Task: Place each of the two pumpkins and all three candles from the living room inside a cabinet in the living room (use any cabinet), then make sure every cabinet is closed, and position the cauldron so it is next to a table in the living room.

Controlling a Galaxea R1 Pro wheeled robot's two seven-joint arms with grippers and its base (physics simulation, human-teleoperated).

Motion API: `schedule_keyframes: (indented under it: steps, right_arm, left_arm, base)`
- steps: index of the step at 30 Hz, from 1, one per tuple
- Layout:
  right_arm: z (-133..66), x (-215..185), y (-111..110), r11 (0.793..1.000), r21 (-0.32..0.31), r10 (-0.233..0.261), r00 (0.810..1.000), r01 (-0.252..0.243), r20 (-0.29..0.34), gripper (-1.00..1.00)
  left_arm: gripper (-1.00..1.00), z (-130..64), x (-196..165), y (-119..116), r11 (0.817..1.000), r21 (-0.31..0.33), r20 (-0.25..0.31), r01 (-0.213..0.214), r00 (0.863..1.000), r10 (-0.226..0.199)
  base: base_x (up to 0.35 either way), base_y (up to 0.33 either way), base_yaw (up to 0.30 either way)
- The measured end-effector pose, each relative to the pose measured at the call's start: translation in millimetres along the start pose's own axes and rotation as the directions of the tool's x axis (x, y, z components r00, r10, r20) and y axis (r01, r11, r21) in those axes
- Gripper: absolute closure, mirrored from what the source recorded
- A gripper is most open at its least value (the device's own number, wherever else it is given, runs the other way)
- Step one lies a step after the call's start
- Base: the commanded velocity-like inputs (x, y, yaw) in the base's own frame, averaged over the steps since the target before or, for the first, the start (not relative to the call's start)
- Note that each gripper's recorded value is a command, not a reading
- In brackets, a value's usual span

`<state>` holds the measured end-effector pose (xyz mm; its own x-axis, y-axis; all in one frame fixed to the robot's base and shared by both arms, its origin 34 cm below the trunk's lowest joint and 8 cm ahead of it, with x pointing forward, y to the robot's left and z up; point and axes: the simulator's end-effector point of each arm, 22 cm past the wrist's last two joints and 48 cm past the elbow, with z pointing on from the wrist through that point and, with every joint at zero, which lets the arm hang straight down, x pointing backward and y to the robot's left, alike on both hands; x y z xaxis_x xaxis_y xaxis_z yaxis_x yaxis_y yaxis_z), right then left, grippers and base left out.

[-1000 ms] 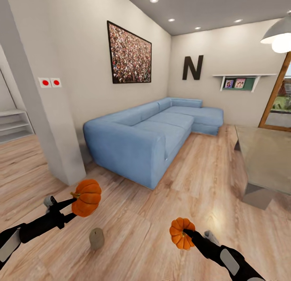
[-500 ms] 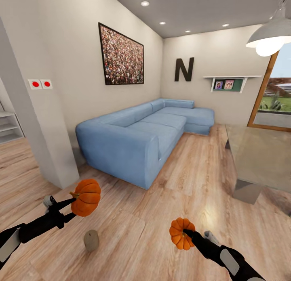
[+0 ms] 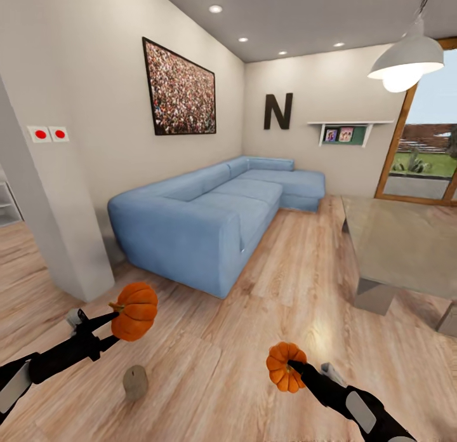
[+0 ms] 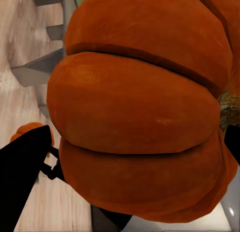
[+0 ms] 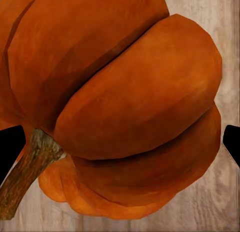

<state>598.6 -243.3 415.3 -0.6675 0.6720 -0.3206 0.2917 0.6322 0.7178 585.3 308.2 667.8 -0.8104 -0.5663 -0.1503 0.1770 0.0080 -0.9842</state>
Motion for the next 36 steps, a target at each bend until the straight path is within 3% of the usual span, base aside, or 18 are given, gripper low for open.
schedule_keyframes:
  steps: [11, 19, 24, 36]
  right_arm:
    - [-1.8, -2.8, 4.0, 1.0, -0.006, -0.005, 1.0, 0.005, 0.006, 1.0]
    - [-11.1, -12.9, 20.7, 1.0, -0.012, -0.006, 1.0, 0.006, 0.011, 1.0]
    - [-16.5, -18.5, 29.8, 1.0, -0.013, -0.005, 1.0, 0.006, 0.012, 1.0]
    - [-27.8, -26.5, 48.6, 1.0, -0.01, -0.001, 1.0, 0.001, 0.0, 1.0]
  left_arm:
    - [1.0, -0.1, -0.5, -5.1, 1.0, 0.007, 0.002, -0.009, 1.0, 0.009]
    - [1.0, 2.0, -6.8, -21.2, 1.0, 0.0, 0.007, -0.006, 1.0, 0.006]
    - [1.0, -2.9, -10.9, -21.1, 1.0, -0.019, 0.027, 0.022, 0.999, -0.021]
    - [1.0, 1.1, -18.6, -41.5, 0.999, -0.027, 0.029, 0.029, 0.999, -0.029]
  base:
    - [-0.001, 0.0, -0.241]
    - [0.0, 0.0, -0.224]
    - [0.0, 0.0, -0.068]
    - [0.0, 0.0, -0.003]
